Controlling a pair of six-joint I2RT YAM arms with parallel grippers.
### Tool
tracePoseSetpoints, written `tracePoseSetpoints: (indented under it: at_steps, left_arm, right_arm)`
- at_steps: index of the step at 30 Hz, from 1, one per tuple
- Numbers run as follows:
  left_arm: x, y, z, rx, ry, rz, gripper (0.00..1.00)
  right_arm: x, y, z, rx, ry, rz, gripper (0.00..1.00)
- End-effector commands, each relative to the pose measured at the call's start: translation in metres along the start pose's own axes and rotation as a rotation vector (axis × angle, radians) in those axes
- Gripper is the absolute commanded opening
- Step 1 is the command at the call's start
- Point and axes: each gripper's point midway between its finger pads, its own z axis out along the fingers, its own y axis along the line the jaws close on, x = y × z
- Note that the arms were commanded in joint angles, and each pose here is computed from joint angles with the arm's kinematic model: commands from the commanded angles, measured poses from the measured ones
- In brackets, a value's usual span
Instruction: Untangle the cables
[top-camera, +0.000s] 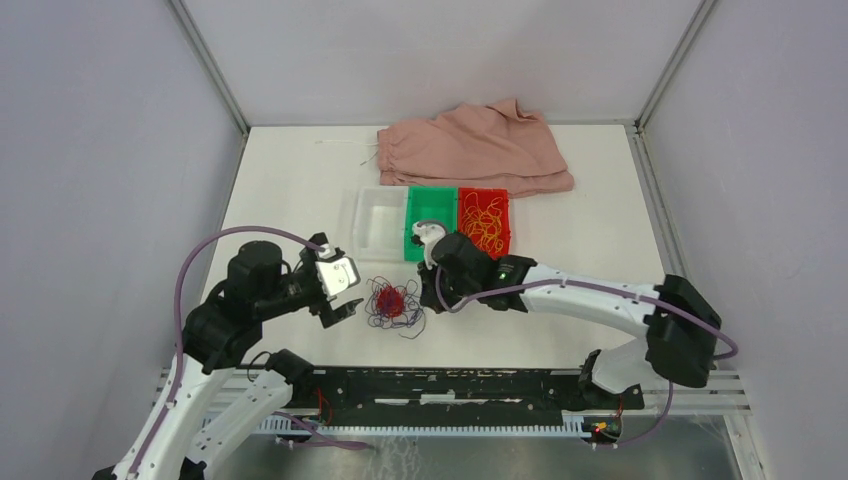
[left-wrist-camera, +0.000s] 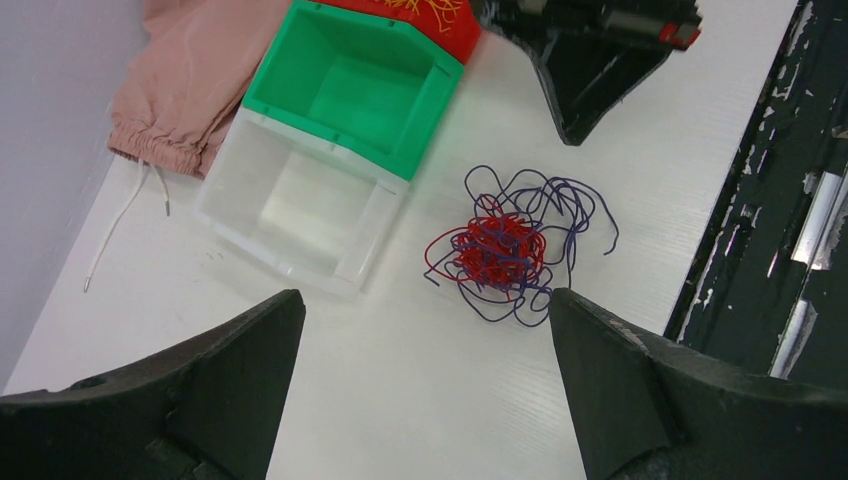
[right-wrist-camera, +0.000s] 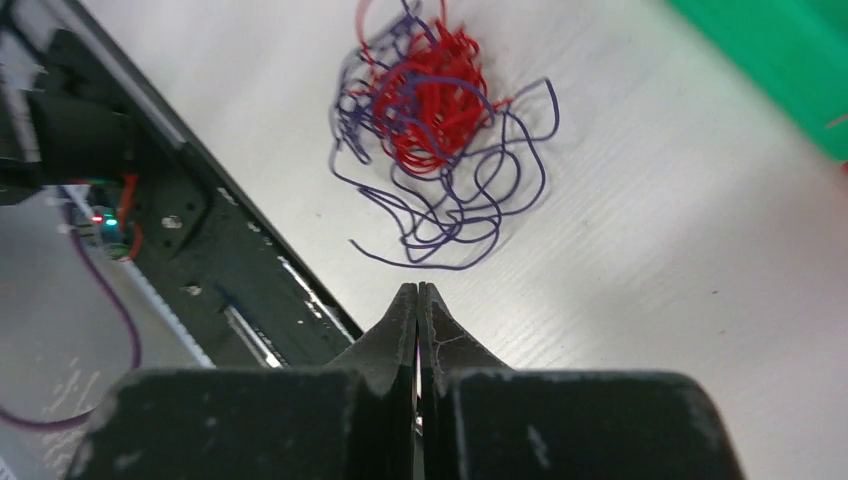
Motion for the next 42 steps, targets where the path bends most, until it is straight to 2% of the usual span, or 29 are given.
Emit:
tracePoseSetpoints:
  at_steps: [1,3,4,6,7,10,16,21,30,42]
  left_arm:
    - [-0.017,0.002,0.002,-0.008,-0.094,0.029,0.99]
    - [-0.019,0.001,0.002,-0.002,-0.108,0.029,0.99]
    - [-0.019,0.0,0.002,-0.001,-0.11,0.028,0.99]
    - [-0.021,0.001,0.001,-0.002,-0.111,0.025,0.99]
    - [-0.021,0.001,0.001,-0.003,-0.113,0.026,0.99]
    - [-0.021,0.001,0.0,-0.006,-0.116,0.034,0.99]
    - [-0.019,0.001,-0.004,-0.012,-0.1,0.054,0.99]
    - [-0.016,0.0,-0.004,-0.011,-0.091,0.068,0.99]
    - [-0.013,-0.001,-0.003,-0.008,-0.084,0.069,0.99]
    - [-0.009,-0.002,0.0,-0.007,-0.085,0.076,0.99]
  right_arm:
    - [-0.052,0.025,-0.052,-0.065,-0.151,-0.073,0.0]
    - [-0.056,0.026,-0.06,-0.056,-0.145,-0.091,0.0]
    - [-0.056,0.022,-0.061,-0.029,-0.132,-0.098,0.07]
    - [-0.044,0.006,-0.049,0.043,-0.088,-0.085,0.35]
    - [-0.037,0.001,-0.039,0.057,-0.066,-0.068,0.41]
    - [-0.015,-0.006,-0.006,0.069,-0.006,0.025,0.47]
    - [-0.006,-0.004,0.037,0.035,-0.019,0.126,0.52]
    - [-0.005,-0.005,0.054,0.043,-0.01,0.144,0.4]
    - [-0.009,-0.01,0.049,0.07,-0.038,0.14,0.01]
    - [-0.058,0.007,-0.028,0.026,-0.214,0.069,0.0]
